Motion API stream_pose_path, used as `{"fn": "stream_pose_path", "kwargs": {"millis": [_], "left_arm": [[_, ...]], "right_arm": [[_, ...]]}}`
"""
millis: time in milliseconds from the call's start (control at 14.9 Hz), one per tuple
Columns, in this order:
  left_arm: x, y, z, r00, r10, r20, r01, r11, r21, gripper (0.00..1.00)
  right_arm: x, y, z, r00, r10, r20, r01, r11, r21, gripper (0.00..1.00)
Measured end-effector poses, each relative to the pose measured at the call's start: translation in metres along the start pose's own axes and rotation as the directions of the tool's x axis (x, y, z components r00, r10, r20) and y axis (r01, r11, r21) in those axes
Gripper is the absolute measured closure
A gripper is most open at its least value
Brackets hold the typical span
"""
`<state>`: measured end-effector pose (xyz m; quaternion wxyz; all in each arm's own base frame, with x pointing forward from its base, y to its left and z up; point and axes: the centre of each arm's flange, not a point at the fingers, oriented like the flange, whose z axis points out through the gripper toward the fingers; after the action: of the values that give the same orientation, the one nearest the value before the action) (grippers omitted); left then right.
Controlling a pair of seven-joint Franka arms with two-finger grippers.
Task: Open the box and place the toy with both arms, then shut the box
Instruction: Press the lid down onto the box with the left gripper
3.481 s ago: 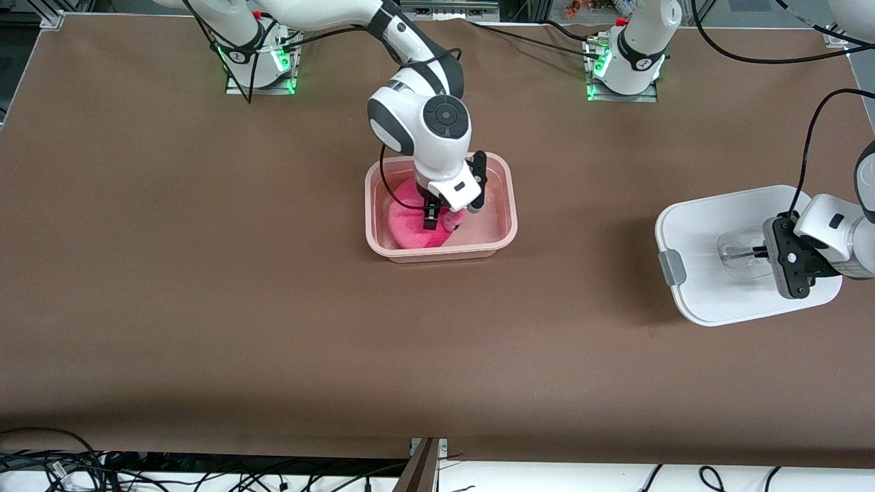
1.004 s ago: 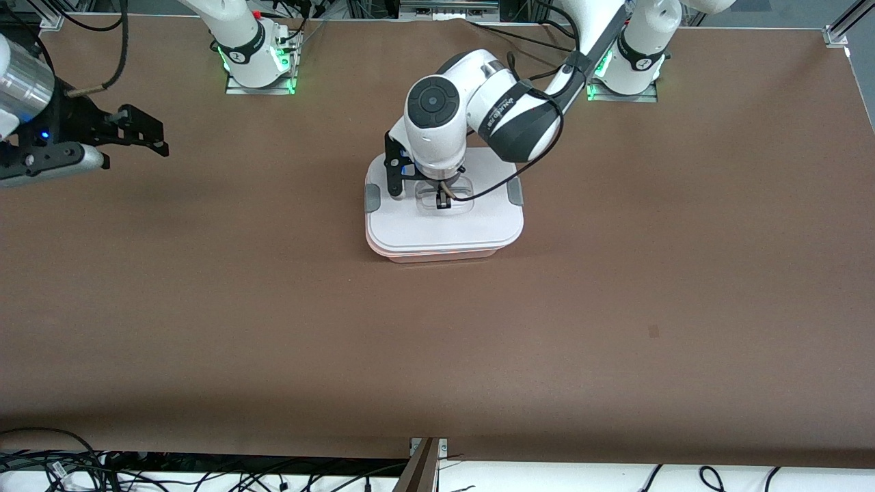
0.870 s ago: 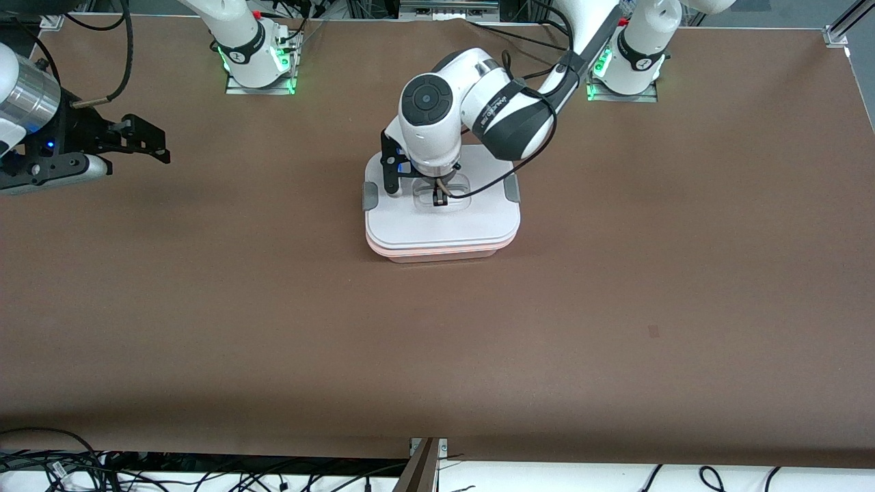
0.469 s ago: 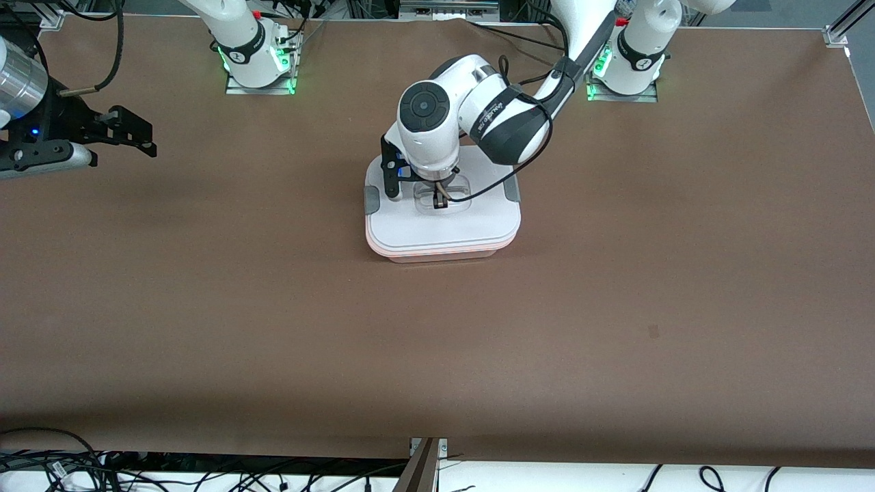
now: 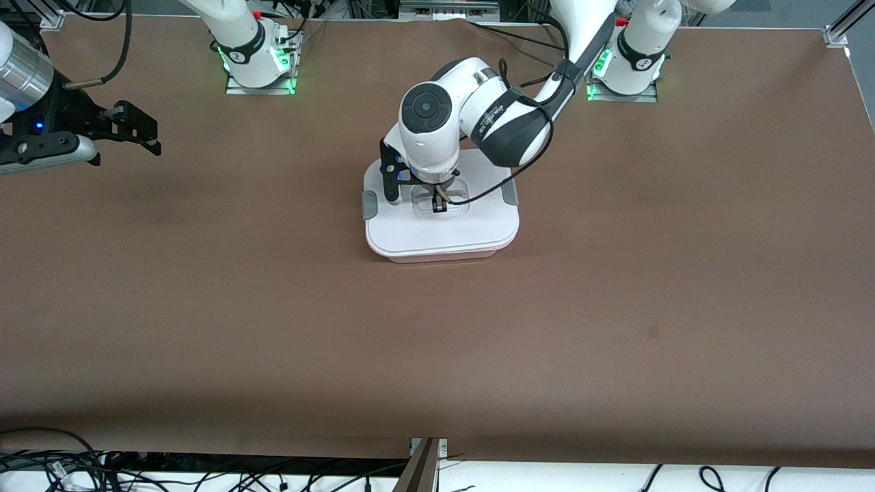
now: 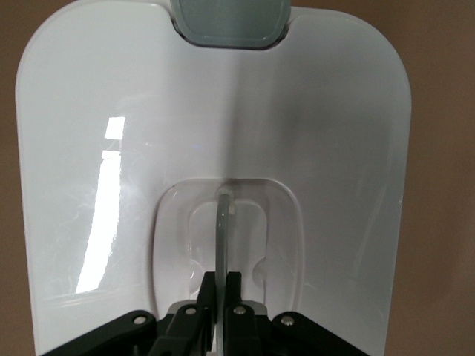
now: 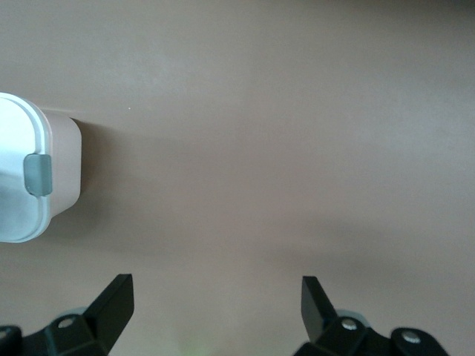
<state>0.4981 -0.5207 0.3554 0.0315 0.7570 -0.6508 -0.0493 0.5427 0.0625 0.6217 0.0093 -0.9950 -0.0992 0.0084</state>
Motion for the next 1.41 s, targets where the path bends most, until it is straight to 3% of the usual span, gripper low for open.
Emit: {"fn": "stream_pose_path", "kwargs": {"millis": [268,1406], "left_arm": [[0.003,0.002,0.002,1.000,0.005,0.001,-0.005,1.000,0.000,0.93],[0.011,0.010,0.005,0.998,0.048,0.037,-0.050,0.997,0.060,0.93]], "right_arm": [[0.000,0.000,-0.011,1.000,-0.001,-0.021,0.001,1.000,-0.002,0.00],[0.005,0.002,-0.001,1.000,-0.003,0.002,0.003,0.999,-0.037,0.00]]}}
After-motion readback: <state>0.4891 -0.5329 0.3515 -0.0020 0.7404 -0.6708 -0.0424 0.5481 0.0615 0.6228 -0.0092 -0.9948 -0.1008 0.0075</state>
